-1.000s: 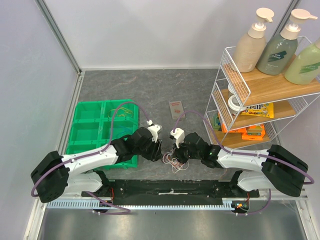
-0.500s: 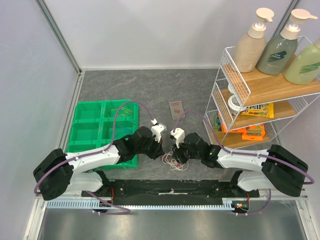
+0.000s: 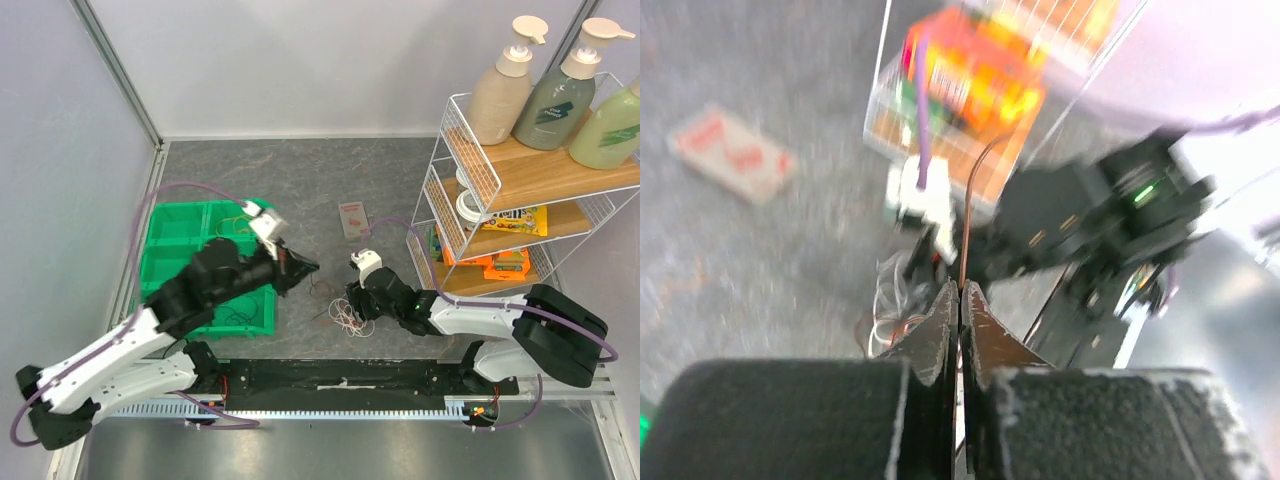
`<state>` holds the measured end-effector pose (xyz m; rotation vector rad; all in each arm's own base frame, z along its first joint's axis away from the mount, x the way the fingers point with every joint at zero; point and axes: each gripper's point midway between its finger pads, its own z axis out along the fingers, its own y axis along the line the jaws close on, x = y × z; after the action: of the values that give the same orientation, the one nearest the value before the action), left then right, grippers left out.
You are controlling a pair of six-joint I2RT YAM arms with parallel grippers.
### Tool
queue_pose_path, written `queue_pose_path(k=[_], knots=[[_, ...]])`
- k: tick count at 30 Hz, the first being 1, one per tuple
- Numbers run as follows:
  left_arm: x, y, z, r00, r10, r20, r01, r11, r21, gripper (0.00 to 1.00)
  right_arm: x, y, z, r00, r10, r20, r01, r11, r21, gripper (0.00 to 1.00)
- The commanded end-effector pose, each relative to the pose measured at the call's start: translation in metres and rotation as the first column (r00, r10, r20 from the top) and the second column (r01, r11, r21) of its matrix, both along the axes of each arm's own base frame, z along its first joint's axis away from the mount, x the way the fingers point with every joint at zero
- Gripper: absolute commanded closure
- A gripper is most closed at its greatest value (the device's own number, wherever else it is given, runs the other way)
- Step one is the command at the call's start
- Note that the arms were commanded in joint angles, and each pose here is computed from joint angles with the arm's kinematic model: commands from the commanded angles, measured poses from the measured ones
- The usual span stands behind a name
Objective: Untangle the cables
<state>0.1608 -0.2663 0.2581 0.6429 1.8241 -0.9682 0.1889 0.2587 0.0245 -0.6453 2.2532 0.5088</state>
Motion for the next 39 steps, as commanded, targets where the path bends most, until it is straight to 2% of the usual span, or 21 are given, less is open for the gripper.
queue_pose_path(k=[1, 5, 8, 11, 14, 19, 21, 24, 27, 28, 30, 32, 33, 35, 39], knots=[[-0.010, 0.030, 0.106, 0.985, 0.047, 0.165, -0.027, 0.992, -0.121, 0.98, 0.022, -0.020, -0.003, 0.982, -0.186, 0.042, 0.188, 0.980, -0.068, 0.35], [-0.026, 0.067, 0.194, 0.952, 0.121, 0.281, -0.053, 0.969, -0.239, 0.98, 0.027, -0.035, -0.008, 0.963, -0.263, 0.064, 0.269, 0.955, -0.121, 0.32], [-0.023, 0.094, 0.229, 0.925, 0.232, 0.300, -0.146, 0.948, -0.283, 0.98, 0.028, -0.042, -0.009, 0.957, -0.279, 0.078, 0.288, 0.947, -0.140, 0.30], [-0.004, 0.111, 0.225, 0.901, 0.346, 0.263, -0.294, 0.930, -0.219, 0.98, 0.027, -0.040, -0.007, 0.965, -0.251, 0.081, 0.260, 0.956, -0.136, 0.29], [0.020, 0.119, 0.196, 0.866, 0.453, 0.211, -0.441, 0.892, -0.100, 0.98, 0.026, -0.038, -0.004, 0.969, -0.230, 0.092, 0.240, 0.963, -0.118, 0.29], [0.045, 0.120, 0.147, 0.819, 0.538, 0.198, -0.557, 0.829, 0.049, 0.99, 0.022, -0.036, -0.002, 0.977, -0.192, 0.094, 0.201, 0.975, -0.091, 0.28], [0.057, 0.130, 0.127, 0.769, 0.600, 0.220, -0.630, 0.769, 0.104, 0.98, 0.021, -0.033, -0.002, 0.980, -0.177, 0.091, 0.185, 0.979, -0.083, 0.28], [0.085, 0.156, 0.087, 0.683, 0.681, 0.263, -0.730, 0.648, 0.217, 0.98, 0.021, -0.033, -0.002, 0.980, -0.175, 0.093, 0.183, 0.980, -0.083, 0.28], [0.113, 0.188, 0.043, 0.654, 0.743, 0.139, -0.744, 0.599, 0.297, 0.98, 0.020, -0.032, -0.001, 0.982, -0.167, 0.093, 0.175, 0.981, -0.080, 0.28], [0.117, 0.201, 0.033, 0.622, 0.776, 0.105, -0.763, 0.569, 0.307, 0.98, 0.020, -0.032, -0.002, 0.982, -0.166, 0.092, 0.173, 0.982, -0.079, 0.28], [0.122, 0.239, 0.021, 0.491, 0.864, 0.112, -0.841, 0.436, 0.320, 0.98, 0.019, -0.032, -0.001, 0.982, -0.165, 0.093, 0.171, 0.983, -0.070, 0.28], [0.117, 0.277, 0.018, 0.325, 0.936, 0.137, -0.913, 0.273, 0.303, 0.98, 0.019, -0.032, 0.000, 0.981, -0.167, 0.097, 0.173, 0.983, -0.059, 0.28], [0.115, 0.289, 0.017, 0.275, 0.951, 0.144, -0.932, 0.226, 0.284, 0.98, 0.019, -0.033, 0.000, 0.981, -0.166, 0.098, 0.172, 0.983, -0.060, 0.28], [0.113, 0.309, 0.009, 0.199, 0.970, 0.140, -0.953, 0.158, 0.257, 0.98, 0.019, -0.032, 0.000, 0.982, -0.161, 0.098, 0.168, 0.984, -0.060, 0.28], [0.111, 0.330, -0.021, 0.104, 0.990, 0.100, -0.956, 0.072, 0.286, 0.98, 0.018, -0.029, -0.002, 0.985, -0.146, 0.092, 0.153, 0.986, -0.065, 0.28]])
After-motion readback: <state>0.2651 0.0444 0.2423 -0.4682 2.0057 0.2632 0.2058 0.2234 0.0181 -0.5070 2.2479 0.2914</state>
